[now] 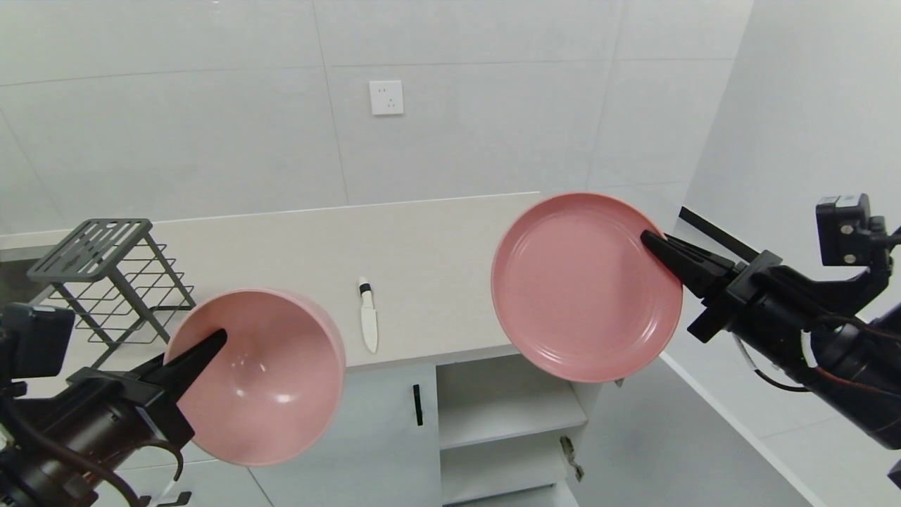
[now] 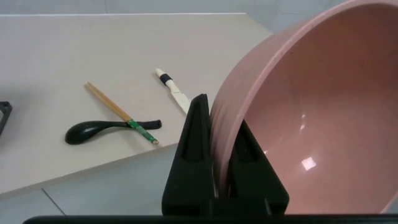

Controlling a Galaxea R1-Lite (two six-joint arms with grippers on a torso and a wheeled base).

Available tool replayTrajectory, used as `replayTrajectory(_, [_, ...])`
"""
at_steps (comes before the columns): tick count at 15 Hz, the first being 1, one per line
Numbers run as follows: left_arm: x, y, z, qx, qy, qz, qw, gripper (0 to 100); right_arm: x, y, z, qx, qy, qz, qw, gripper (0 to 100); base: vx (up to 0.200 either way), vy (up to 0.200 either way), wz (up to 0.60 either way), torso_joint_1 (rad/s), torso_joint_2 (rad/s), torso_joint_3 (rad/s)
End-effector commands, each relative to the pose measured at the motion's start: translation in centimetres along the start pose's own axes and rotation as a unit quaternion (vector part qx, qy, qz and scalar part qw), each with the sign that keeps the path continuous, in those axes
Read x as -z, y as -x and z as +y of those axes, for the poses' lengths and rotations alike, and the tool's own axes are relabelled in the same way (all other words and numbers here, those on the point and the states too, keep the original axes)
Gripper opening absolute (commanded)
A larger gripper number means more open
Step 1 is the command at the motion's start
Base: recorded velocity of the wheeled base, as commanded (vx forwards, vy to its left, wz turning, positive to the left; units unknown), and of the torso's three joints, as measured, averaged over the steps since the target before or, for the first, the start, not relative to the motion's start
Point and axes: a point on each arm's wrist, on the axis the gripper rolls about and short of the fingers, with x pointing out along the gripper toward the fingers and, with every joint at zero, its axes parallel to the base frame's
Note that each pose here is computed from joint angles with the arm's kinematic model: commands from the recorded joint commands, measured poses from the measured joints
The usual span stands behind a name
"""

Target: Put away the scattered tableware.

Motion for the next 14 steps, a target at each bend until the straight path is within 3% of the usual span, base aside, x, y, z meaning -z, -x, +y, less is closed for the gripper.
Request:
replayTrajectory(1, [0.01,-0.02,0.0,0.0,0.0,0.0,1.0,0,-0.04,-0.04,0.0,-0.001,0.0,-0.002,1.0,0,0.0,0.0,0.0,-0.076,0.17,0.08])
replayTrajectory(5, [0.02,-0.02,0.01,0.0,-0.001,0.001,1.0,0,0.02,0.0,0.07,-0.002,0.0,0.0,1.0,0,0.0,0.0,0.0,-0.116,0.22,0.107])
replayTrajectory(14, [0.09,-0.02,0.02,-0.001,-0.001,0.004,1.0,0,0.09,0.02,0.22,-0.005,-0.001,0.002,1.0,0,0.0,0.0,0.0,-0.27,0.53,0.257])
